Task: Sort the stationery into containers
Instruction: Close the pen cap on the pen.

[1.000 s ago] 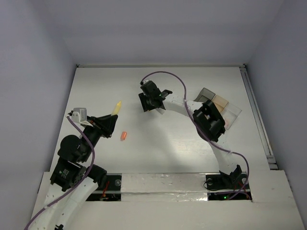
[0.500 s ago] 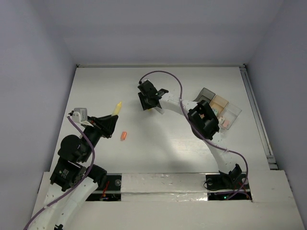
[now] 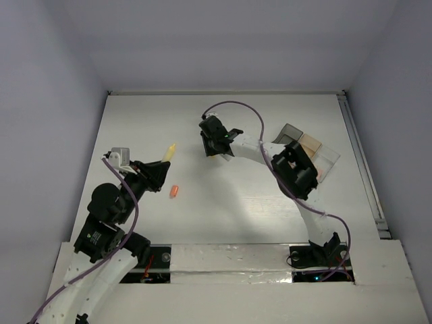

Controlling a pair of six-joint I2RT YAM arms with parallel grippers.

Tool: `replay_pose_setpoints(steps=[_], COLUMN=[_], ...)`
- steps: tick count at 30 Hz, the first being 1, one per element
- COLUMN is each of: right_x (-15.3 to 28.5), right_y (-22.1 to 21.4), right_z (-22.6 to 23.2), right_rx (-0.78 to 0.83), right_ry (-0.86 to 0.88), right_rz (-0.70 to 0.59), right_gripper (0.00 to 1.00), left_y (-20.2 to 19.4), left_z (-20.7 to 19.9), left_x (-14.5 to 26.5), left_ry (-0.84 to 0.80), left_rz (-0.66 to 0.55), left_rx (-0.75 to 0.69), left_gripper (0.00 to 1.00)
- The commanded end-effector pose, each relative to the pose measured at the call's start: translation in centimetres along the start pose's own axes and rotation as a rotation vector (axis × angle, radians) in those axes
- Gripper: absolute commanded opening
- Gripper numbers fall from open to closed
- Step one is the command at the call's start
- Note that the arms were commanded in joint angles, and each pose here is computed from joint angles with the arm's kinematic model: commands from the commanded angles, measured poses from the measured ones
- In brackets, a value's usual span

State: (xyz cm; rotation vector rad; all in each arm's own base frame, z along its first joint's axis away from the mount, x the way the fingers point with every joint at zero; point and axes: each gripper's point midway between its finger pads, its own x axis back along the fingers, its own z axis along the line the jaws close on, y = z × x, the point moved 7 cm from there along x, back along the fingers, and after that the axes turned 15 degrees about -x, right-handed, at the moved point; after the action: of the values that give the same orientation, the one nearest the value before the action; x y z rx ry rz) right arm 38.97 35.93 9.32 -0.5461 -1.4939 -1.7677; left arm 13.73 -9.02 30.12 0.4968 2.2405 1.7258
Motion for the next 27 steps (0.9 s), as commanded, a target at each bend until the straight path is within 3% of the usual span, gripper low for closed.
replay_pose_setpoints(steps=[1,8,19,27], right_x=[9.7,17.6,18.6,18.5], right_y=[7.8,8.4,5.5,3.9], right_z=[3.9,4.4,3.6,2.1], right_rx=[-0.186,-0.392,-0.575,-0.651], right_ry=[0.259,0.558,0.687,0.66], right_rz=[-0.284,-0.357,-0.304,-0.308], right_gripper=[0.04,0.03,0.0,0.0], left_y=[0.2,-1.1,-4.1,-6.7], left_z=[-0.5,-0.3,-0.6,-2.4], left_x=[-0.9,-2.3,-5.0,-6.5], left_ry=[-0.038,-0.011,0.023,0.05], left_rz=[-0.013,0.025,-0.042,-0.069], left_rx=[0.013,0.067,0.142,0.069], left_gripper=[0.0,0.0,0.0,0.0])
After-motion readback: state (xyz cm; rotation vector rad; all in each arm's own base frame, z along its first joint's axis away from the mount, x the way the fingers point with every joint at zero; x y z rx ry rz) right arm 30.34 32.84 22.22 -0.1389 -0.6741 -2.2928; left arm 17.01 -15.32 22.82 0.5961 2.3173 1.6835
